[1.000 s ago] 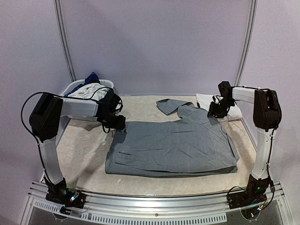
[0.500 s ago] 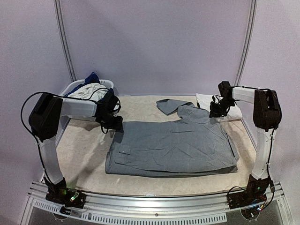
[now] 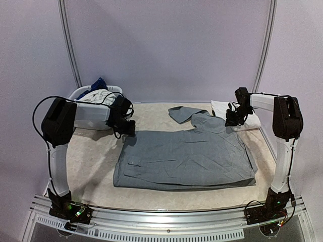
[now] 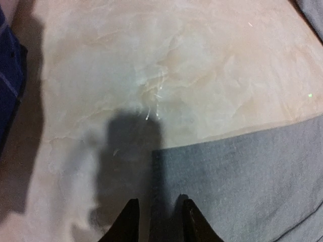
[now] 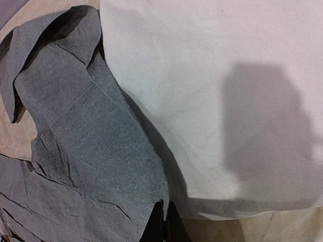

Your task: Fold and stack the mixed laundry pile

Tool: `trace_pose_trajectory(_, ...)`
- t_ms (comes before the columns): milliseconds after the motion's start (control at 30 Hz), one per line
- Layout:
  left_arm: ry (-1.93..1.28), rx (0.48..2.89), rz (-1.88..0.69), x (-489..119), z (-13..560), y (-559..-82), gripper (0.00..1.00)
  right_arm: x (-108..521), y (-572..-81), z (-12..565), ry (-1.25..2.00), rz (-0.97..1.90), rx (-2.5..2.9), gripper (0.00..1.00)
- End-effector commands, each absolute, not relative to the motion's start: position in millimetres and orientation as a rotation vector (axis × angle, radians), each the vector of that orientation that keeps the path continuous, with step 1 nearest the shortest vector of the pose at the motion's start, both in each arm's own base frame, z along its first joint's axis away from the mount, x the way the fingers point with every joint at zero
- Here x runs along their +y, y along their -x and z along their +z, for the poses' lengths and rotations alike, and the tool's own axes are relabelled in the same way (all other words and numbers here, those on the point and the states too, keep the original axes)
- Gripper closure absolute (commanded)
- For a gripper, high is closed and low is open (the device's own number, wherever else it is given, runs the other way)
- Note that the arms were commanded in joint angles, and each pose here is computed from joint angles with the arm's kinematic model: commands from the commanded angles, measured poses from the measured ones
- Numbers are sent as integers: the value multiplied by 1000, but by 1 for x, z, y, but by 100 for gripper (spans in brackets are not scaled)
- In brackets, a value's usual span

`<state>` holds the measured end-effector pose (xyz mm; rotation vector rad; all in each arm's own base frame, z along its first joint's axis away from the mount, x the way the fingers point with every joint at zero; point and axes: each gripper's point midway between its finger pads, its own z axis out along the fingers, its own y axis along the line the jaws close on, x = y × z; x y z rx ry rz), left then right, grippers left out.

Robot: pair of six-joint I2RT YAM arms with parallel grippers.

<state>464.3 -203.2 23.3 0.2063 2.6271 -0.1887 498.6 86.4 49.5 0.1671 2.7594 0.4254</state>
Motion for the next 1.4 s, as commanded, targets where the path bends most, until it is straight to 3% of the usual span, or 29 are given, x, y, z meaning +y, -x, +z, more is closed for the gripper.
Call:
trace_pose_trajectory(0,-182,2701,-182,-196,4,-463,74,88,-504,63,-150,445,2717,100)
trace_pose_trajectory(100,-174,2721,-183,-195,4,-454,73,88,-504,63,-151,448,2717,100)
trace_pose_trajectory(267,-162,2751,-124,-187,1,-441,57,89,-505,65,-147,458,2708,100)
trace_pose_trajectory(333,-168,2758,-126,-187,-3,-437,55,89,-505,64,-150,460,2709,100)
trace_pose_trajectory(467,-166,2776,-118,-187,-12,-431,66,89,-505,64,-148,463,2709,100)
trace_pose_trajectory(700,-212,2748,-128,-196,-13,-428,76,92,-507,66,-145,484,2700,100)
trace_pose_trajectory(967,-210,2649,-143,-206,17,-459,65,93,-506,67,-141,493,2700,100)
trace_pose_trajectory(1367,-233,2698,-129,-219,-7,-481,65,95,-506,70,-133,507,2696,100)
